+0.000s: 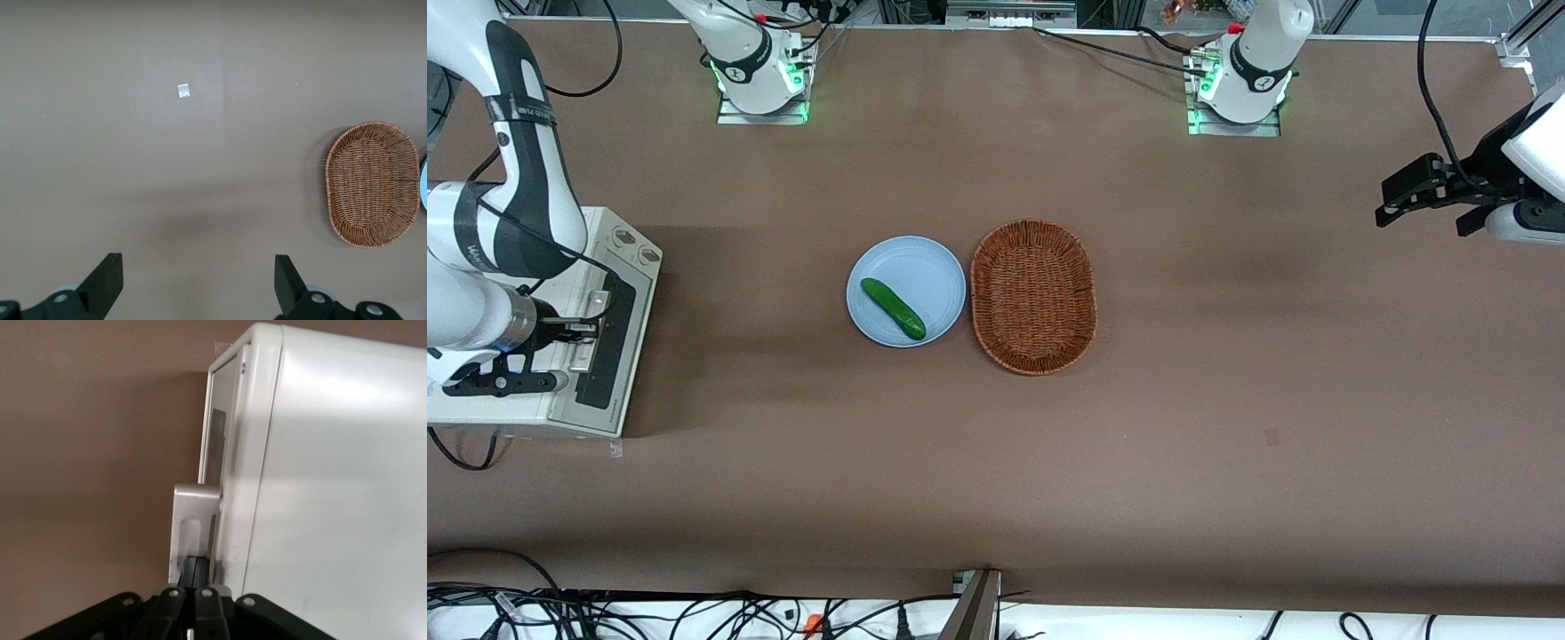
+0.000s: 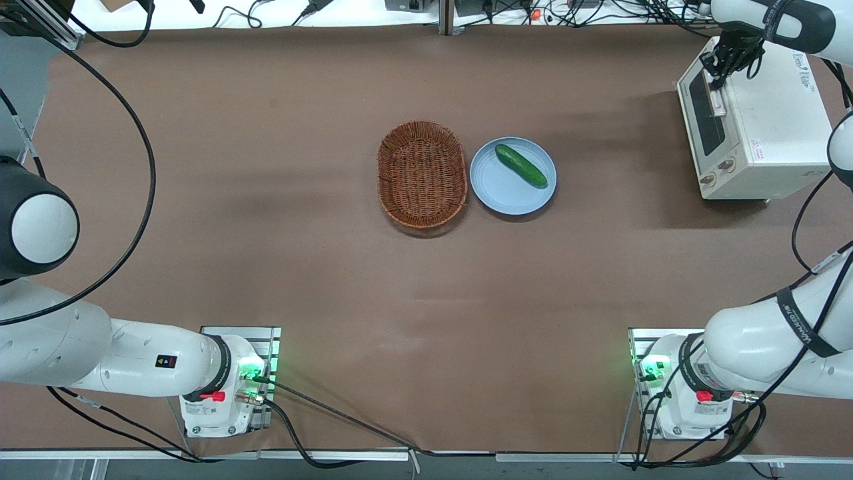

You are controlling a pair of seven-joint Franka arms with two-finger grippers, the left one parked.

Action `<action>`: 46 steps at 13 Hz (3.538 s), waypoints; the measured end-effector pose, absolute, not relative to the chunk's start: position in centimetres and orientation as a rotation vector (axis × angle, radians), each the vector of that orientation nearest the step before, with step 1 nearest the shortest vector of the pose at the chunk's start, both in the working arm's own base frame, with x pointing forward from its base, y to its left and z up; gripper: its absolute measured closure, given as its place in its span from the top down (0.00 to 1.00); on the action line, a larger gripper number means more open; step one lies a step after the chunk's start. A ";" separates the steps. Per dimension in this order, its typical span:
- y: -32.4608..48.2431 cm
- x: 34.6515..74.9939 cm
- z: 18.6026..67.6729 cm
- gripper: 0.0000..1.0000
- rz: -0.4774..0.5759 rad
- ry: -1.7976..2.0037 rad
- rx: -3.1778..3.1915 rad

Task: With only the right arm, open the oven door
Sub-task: 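Pull the handle outward and down, swinging the oven door open, then release the handle and lift the right gripper away from the door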

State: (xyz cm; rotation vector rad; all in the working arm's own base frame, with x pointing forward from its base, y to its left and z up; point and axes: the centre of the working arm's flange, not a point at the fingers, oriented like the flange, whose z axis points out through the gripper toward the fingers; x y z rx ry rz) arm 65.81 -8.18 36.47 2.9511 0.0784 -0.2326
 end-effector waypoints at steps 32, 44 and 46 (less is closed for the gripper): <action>11.2 59.3 57.6 1.00 -0.004 0.125 3.144; 8.1 58.0 60.6 1.00 0.029 0.202 3.169; 8.1 58.0 60.6 1.00 0.028 0.202 3.169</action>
